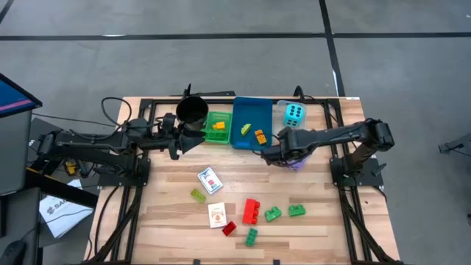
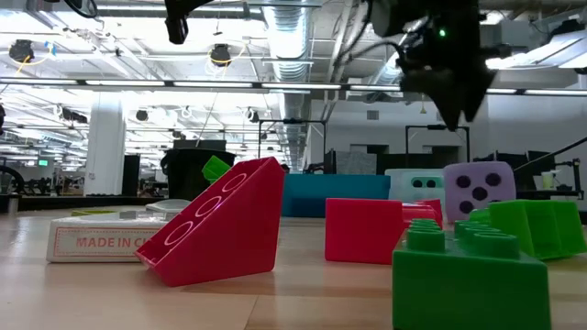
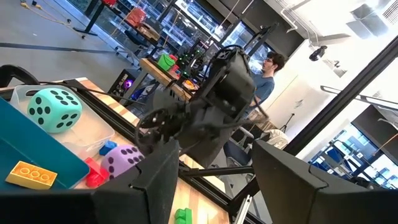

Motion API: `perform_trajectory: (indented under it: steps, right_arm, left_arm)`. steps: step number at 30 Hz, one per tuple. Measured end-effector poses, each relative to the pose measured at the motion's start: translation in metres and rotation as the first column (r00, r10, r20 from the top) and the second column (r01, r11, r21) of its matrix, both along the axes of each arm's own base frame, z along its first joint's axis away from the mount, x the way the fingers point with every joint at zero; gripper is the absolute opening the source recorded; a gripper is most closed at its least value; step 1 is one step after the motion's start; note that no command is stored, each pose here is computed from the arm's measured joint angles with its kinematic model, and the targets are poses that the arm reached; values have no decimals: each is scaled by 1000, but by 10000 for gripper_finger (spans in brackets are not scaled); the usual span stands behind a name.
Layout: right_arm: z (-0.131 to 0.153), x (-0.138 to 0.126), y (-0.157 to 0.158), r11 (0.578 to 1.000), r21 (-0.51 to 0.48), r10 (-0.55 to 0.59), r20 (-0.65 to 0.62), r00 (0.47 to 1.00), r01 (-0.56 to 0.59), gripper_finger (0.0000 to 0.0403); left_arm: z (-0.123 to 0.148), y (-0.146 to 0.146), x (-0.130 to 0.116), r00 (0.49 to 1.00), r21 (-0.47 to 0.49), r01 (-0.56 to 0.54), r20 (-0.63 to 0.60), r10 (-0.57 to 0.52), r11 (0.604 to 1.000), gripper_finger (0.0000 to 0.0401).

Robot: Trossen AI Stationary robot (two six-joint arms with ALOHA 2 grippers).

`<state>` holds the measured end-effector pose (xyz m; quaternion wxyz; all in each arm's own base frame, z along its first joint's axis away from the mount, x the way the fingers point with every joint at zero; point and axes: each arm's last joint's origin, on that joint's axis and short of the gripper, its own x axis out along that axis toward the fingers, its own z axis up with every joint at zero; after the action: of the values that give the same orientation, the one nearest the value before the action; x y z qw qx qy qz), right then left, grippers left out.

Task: Pick & Place Toys
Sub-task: Put the purple dice into the white transparent bin

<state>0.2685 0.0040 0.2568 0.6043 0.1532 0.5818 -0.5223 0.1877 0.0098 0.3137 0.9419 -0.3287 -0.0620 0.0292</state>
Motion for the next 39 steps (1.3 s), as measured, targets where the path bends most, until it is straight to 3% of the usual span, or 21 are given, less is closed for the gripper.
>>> perform_trajectory:
  steps: [4,8,12,17,22,30,39]
  right_arm:
    - [4,6,-1,998,18,67,32,997,-68,151]
    - [-1,14,-4,984,128,110,87,990,-121,160]
    - [-1,16,-10,980,186,54,118,991,-76,219]
    - [-1,12,-20,979,182,-114,115,987,92,317]
    - [-1,10,-29,948,222,-261,122,958,230,392]
    - [-1,9,-32,910,264,-361,123,924,320,387]
    - [-1,6,-25,831,257,-534,125,836,493,397]
  left_arm:
    - [0,0,0,1000,0,0,0,0,1000,197]
    - [0,-1,0,1000,3,27,0,-27,1000,197]
    - [0,-2,0,998,6,61,0,-61,998,197]
    - [0,-2,0,998,7,68,-1,-68,998,197]
    - [0,-2,0,997,7,71,-1,-71,997,197]
    - [0,-4,0,992,14,128,-2,-128,992,197]
    - [0,-5,0,984,25,175,-3,-175,984,197]
